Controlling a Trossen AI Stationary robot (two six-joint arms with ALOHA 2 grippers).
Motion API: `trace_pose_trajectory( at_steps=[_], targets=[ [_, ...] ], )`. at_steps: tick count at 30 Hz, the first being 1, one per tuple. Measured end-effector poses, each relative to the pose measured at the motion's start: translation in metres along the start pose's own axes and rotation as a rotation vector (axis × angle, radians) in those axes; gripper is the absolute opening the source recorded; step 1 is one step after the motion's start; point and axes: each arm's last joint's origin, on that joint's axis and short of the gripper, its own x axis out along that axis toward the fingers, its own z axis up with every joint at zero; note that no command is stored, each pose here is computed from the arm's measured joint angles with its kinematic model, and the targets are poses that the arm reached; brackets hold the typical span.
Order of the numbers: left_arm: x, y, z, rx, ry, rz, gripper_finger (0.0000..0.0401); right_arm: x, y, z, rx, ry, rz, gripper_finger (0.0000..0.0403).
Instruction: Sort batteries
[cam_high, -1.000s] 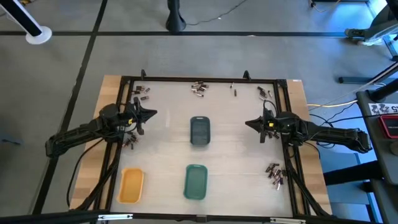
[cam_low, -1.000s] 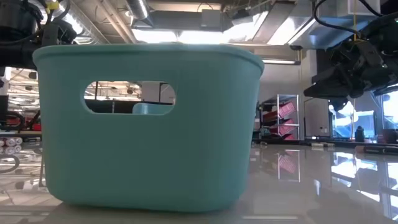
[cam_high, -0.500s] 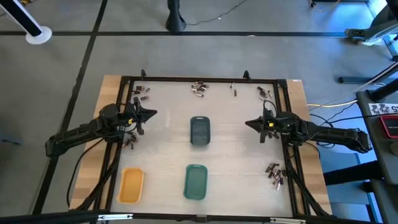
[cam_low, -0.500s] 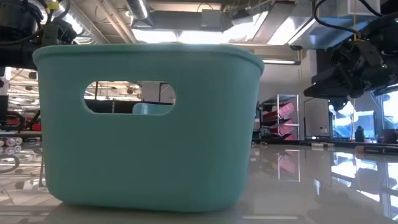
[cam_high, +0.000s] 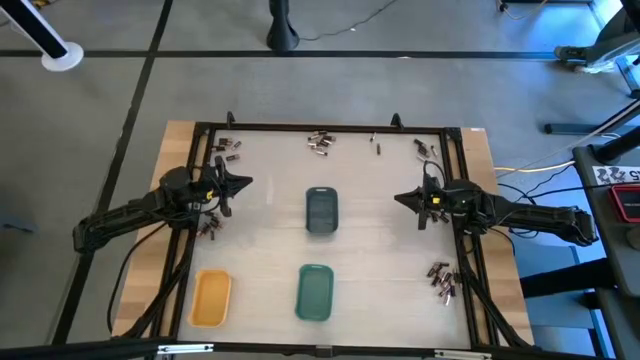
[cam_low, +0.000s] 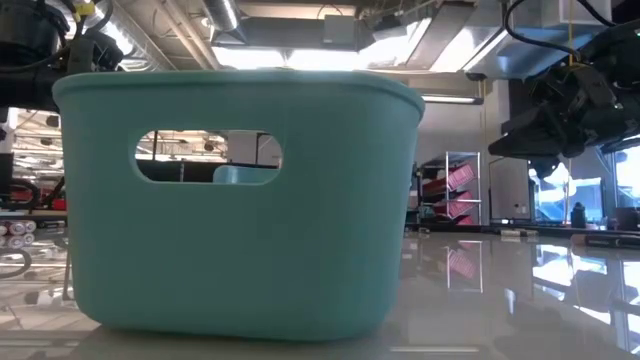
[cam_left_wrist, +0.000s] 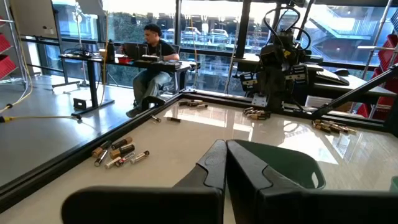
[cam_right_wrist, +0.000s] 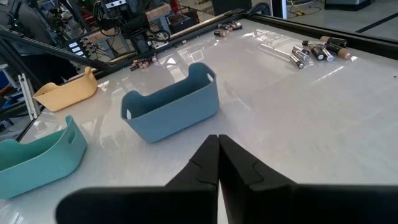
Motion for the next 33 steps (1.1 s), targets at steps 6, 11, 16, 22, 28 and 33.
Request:
trace_pose_trajectory(
  at_steps=[6, 11, 16, 22, 28, 33],
  targets=[
    [0.0, 0.0, 0.0, 0.0, 0.0, 0.0, 0.0001, 0.0, 0.0, 0.0, 0.0, 0.0, 0.0, 0.0005],
    [0.0, 0.0, 0.0, 0.0, 0.0, 0.0, 0.0001, 0.0, 0.0, 0.0, 0.0, 0.0, 0.0, 0.0005],
    [0.0, 0.0, 0.0, 0.0, 0.0, 0.0, 0.0001, 0.0, 0.0, 0.0, 0.0, -0.002, 0.001, 0.0005],
    [0.0, 0.0, 0.0, 0.0, 0.0, 0.0, 0.0001, 0.0, 0.001, 0.009, 0.076, -0.122, -0.02, 0.0005],
    [0.0, 0.0, 0.0, 0.001, -0.001, 0.0, 0.0001, -0.009, 0.008, 0.04, 0.256, -0.469, 0.041, 0.0005],
    [0.0, 0.0, 0.001, -0.068, -0.006, -0.003, 0.0001, -0.018, 0.014, 0.057, 0.271, -0.612, 0.109, 0.0005]
  ],
)
